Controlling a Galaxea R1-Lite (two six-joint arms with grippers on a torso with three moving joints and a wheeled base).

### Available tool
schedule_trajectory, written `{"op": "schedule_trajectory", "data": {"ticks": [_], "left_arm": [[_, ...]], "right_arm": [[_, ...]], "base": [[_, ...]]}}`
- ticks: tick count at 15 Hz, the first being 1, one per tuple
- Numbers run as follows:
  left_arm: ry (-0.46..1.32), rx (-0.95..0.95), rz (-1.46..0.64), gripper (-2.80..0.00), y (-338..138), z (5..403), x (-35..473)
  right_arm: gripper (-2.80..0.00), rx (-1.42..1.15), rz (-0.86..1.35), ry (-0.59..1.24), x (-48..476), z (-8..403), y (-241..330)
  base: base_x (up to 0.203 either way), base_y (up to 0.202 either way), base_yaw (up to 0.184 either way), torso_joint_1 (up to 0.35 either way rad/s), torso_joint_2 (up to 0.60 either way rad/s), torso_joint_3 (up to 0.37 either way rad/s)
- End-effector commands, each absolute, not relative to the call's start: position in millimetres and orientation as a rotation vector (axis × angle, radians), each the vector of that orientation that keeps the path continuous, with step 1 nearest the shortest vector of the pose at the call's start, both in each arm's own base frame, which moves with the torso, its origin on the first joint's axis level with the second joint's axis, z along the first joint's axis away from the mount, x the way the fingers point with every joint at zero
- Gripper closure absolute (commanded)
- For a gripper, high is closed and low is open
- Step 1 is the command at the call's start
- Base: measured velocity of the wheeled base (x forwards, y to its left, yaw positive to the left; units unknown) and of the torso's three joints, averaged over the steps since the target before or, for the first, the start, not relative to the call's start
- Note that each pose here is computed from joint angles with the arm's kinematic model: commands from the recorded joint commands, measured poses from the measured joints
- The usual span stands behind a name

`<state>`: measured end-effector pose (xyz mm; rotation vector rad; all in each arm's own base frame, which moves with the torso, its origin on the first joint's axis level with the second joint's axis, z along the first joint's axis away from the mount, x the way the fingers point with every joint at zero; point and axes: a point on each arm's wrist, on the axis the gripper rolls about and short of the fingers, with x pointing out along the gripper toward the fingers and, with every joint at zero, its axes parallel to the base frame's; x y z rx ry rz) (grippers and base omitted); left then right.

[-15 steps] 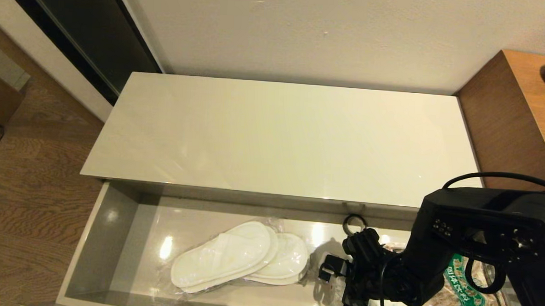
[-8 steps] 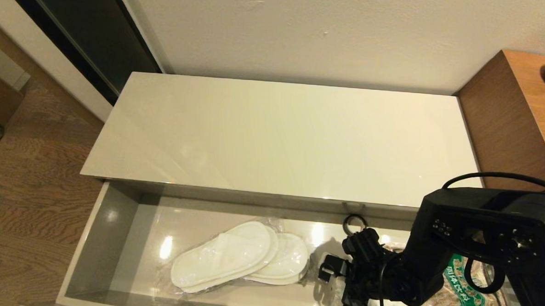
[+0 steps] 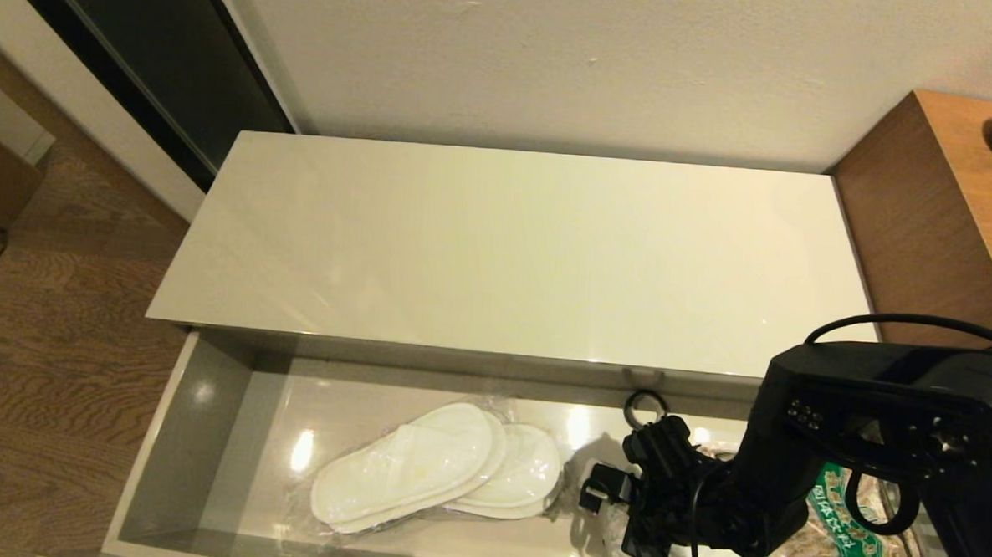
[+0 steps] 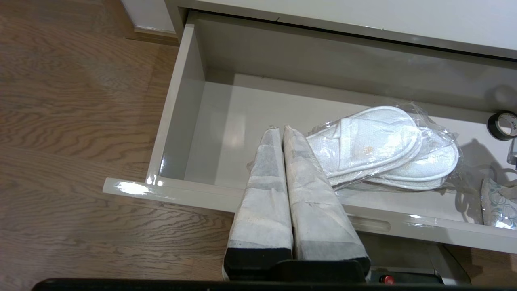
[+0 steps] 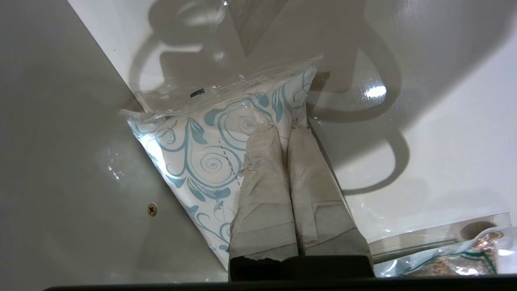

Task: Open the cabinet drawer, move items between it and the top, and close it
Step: Take out the tissue from the drawer

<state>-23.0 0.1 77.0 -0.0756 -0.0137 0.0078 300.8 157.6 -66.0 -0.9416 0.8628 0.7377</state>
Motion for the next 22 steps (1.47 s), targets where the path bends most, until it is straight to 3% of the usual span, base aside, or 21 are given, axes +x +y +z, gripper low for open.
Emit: {"op": "schedule_trajectory", "data": {"ticks": [1,17,22], "left_arm": [[-0.013,-0.077,0.009,0.00,0.1,77.0,-22.9],[-0.013,-0.077,0.007,0.00,0.1,77.0,-22.9],[-0.013,-0.077,0.007,0.00,0.1,77.0,-22.9]], "right_arm": [[0.00,-0.945,0.739,0.861,300.8,-66.4,157.7],[0.00,-0.937,0.734,0.863,300.6,-66.5,157.5],[0.00,-0.899,0.710,0.812,288.1,-26.6,155.0]], "base": [[0.000,0.000,0.000,0.000,0.00,0.000],[0.000,0.000,0.000,0.000,0.00,0.000],[0.000,0.000,0.000,0.000,0.00,0.000]]}}
